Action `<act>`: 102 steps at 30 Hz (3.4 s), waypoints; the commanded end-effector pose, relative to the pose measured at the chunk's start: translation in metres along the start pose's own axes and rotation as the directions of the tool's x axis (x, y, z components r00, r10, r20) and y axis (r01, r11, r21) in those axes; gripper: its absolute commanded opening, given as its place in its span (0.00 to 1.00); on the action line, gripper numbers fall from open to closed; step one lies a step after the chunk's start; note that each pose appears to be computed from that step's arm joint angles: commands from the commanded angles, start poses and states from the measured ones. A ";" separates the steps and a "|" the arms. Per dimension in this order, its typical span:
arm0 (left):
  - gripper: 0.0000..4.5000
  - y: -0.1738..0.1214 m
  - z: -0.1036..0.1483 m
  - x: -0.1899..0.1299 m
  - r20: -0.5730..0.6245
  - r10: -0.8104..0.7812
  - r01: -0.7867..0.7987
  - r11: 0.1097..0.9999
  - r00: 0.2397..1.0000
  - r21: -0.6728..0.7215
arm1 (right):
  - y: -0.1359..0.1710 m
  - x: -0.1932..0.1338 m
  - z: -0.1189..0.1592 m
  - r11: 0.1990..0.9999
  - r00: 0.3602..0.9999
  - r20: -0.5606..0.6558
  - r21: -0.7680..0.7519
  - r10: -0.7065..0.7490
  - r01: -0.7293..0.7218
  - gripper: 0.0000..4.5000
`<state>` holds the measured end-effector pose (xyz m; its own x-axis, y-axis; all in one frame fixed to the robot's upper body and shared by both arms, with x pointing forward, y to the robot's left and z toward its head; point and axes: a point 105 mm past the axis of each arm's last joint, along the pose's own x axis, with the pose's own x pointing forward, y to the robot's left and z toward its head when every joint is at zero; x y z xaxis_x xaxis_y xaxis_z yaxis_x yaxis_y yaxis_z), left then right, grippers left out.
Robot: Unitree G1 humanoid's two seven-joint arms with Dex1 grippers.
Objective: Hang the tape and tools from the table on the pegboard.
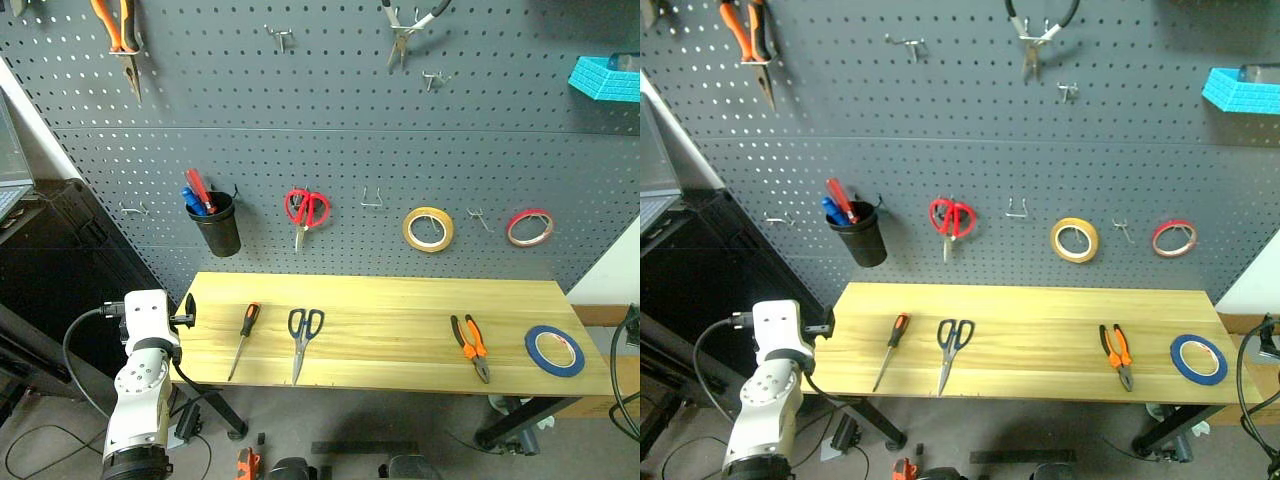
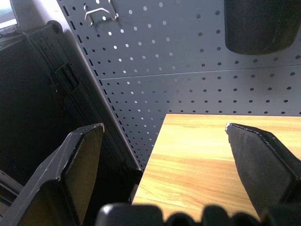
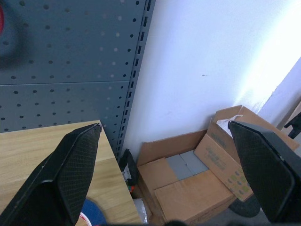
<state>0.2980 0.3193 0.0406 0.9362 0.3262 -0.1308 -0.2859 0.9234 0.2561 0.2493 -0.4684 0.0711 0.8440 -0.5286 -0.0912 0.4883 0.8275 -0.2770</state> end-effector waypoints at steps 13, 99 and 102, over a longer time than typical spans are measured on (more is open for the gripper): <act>0.99 0.000 0.019 0.002 0.077 -0.007 0.004 0.999 0.997 0.043 | 0.018 0.003 0.017 0.996 0.994 0.070 0.027 0.086 -0.088 1.00; 1.00 -0.244 0.172 -0.151 0.064 -0.989 0.861 -0.082 -0.132 0.501 | 0.165 0.006 -0.047 0.745 0.640 -0.560 -0.059 0.526 -0.664 0.09; 1.00 -0.244 0.174 -0.149 0.072 -0.989 0.864 -0.074 -0.126 0.498 | 0.171 0.007 -0.032 0.742 0.676 -0.484 -0.079 0.555 -0.665 0.09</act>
<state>0.2660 0.0137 0.1515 0.1910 -0.9595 -0.2069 0.9444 0.1221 0.3052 0.3410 -0.3427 0.0069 0.7582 -0.0053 -0.6521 -0.2060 0.9468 -0.2472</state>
